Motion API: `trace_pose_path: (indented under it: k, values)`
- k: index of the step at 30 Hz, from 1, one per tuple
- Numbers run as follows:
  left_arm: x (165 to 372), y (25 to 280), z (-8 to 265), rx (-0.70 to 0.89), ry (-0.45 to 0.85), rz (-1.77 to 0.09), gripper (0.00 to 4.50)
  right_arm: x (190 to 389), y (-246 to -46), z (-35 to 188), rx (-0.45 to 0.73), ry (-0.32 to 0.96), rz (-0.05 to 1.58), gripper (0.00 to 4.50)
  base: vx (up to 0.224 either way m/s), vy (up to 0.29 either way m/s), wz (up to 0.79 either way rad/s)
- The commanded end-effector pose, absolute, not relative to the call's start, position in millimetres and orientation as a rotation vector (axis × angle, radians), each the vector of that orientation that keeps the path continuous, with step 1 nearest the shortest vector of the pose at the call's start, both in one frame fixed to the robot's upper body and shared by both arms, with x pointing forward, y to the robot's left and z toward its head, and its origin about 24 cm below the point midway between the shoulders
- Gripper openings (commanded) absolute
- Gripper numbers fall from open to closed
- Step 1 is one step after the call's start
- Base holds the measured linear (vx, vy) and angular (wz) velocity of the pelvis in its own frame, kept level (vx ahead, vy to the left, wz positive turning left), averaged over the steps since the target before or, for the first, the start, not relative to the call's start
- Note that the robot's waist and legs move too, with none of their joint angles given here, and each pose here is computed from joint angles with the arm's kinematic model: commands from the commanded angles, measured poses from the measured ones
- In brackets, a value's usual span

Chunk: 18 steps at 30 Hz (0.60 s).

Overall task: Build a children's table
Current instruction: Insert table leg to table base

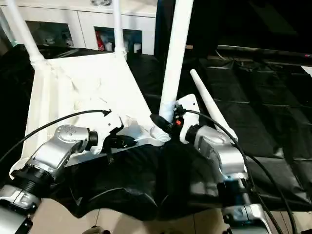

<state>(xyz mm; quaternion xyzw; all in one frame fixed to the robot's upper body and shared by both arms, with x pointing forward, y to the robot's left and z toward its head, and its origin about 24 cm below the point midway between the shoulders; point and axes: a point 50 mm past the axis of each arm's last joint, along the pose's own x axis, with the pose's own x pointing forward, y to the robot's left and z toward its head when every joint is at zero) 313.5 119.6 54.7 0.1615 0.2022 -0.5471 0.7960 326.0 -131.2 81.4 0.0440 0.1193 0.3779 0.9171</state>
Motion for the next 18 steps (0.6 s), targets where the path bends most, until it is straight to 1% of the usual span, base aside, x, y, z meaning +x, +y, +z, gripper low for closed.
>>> trace_pose_path:
  k: [1,6,13,18]
  values:
    - [307,108,59,0.328,0.369,-1.262,0.00,329.1,-128.7,83,0.076,0.249,0.796,1.91,0.000,0.000,0.00]
    - [306,111,56,0.348,0.416,-1.265,0.00,330.8,-123.9,75,0.075,0.310,0.831,1.91,0.000,0.000,0.00]
    - [309,114,55,0.379,0.422,-1.241,0.00,330.4,-120.2,70,0.067,0.360,0.869,1.91,0.000,0.000,0.00]
    - [309,116,55,0.384,0.429,-1.241,0.00,329.6,-122.4,68,0.039,0.380,0.876,1.91,0.000,0.000,0.00]
